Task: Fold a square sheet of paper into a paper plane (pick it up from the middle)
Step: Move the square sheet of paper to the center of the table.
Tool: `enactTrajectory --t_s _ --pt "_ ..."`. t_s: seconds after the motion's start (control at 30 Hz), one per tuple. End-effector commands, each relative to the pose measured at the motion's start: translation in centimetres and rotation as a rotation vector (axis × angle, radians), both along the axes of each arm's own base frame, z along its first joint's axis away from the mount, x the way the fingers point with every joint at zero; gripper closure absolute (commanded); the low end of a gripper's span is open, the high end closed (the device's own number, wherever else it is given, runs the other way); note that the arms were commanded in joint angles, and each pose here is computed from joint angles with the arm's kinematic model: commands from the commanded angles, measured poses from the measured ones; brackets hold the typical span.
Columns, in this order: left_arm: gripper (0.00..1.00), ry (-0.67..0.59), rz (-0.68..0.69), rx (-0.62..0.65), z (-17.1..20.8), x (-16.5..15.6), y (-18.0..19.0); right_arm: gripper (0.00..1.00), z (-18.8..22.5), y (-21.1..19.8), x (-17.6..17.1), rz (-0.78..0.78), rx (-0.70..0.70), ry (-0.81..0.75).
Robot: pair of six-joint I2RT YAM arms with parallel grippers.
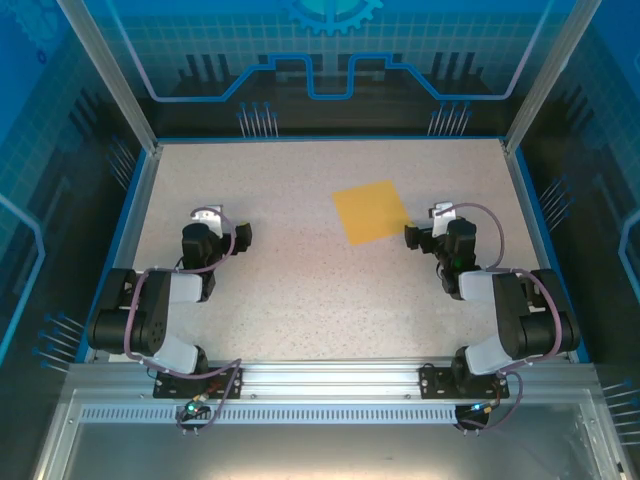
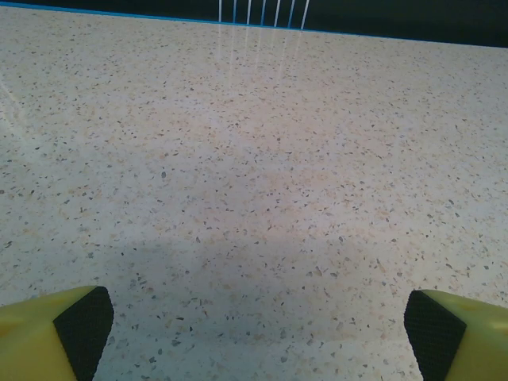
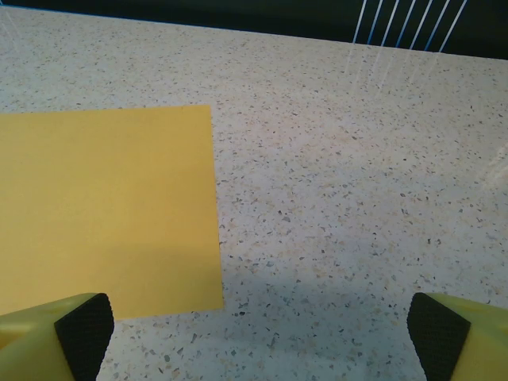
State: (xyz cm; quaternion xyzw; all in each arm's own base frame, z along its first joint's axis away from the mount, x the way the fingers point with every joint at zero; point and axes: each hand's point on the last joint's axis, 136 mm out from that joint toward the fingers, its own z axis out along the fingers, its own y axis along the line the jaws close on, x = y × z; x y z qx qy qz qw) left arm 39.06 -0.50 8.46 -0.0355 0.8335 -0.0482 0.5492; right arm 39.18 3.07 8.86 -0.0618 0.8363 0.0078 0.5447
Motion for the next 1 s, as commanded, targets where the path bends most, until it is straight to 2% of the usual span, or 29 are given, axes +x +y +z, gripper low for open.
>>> enactTrajectory --t_s 0.0,0.73,0.87,0.97 --pt "0.02 -0.021 -0.007 0.022 0.8 0.7 -0.2 0.01 0.5 -0.2 0.5 0.003 -0.001 -0.015" --pt "0.02 -0.026 -0.016 0.019 1.1 0.6 -0.3 0.0 1.1 0.2 0.5 0.019 -0.014 -0.024" --pt "0.01 -0.036 -0.013 0.019 3.6 -0.1 -0.3 0.0 3.8 0.2 0.3 -0.028 -0.064 -0.004" --pt "0.01 -0.044 0.027 -0.008 6.1 -0.6 0.2 0.0 5.6 -0.2 0.0 -0.101 -0.012 0.085"
